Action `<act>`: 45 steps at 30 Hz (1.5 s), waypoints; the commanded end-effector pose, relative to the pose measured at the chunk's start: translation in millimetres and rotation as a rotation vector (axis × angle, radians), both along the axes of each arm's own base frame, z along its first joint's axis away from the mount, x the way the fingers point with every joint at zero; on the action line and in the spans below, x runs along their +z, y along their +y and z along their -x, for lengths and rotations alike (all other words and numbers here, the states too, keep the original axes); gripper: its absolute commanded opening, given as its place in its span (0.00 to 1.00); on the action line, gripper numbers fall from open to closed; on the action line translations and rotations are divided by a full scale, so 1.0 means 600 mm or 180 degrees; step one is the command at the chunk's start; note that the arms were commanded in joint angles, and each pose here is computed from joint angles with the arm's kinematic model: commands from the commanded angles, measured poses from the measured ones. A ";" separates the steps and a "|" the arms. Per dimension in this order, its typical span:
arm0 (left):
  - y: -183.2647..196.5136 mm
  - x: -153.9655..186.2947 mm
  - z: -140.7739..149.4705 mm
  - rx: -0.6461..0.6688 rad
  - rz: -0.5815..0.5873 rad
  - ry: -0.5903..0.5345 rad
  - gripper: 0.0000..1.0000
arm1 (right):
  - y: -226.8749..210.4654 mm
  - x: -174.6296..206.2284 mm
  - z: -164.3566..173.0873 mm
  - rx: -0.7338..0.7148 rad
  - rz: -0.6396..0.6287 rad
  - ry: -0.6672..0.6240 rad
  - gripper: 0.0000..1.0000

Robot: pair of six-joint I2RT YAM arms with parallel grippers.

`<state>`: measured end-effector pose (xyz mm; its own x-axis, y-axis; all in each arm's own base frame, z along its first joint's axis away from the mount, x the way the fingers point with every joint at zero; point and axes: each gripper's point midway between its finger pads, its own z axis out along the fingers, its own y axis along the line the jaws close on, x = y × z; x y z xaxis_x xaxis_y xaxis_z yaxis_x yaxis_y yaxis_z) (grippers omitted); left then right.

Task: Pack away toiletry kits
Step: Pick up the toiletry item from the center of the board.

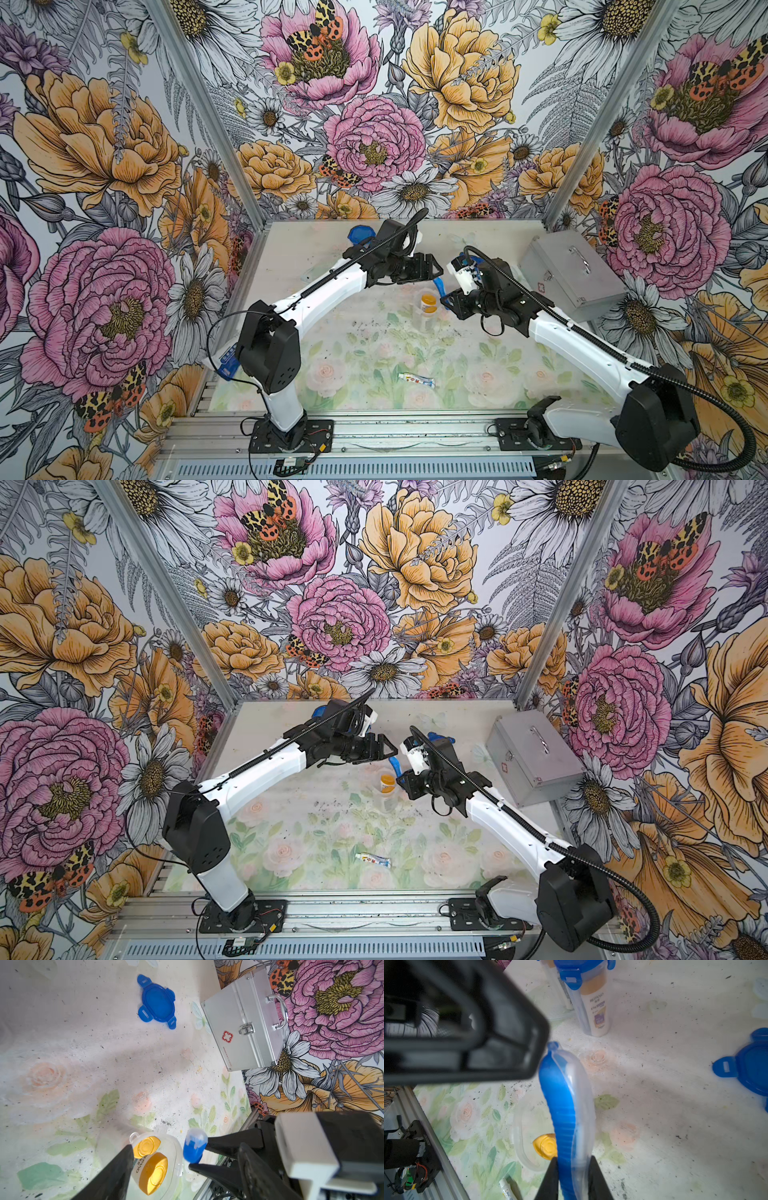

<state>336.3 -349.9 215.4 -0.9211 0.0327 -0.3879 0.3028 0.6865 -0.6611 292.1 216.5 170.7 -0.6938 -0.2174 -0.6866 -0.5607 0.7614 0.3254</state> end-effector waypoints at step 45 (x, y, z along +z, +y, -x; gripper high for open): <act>0.020 -0.002 0.036 -0.0159 -0.0874 -0.1022 0.01 | 0.015 0.042 0.011 -0.0127 -0.0372 -0.0062 0.70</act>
<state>301.8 -348.6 201.3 -0.8098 0.2026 -0.5506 0.4819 0.7649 -0.4274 284.7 232.6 194.9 -0.6806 -0.1354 -0.7200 -0.5672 0.7194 0.4009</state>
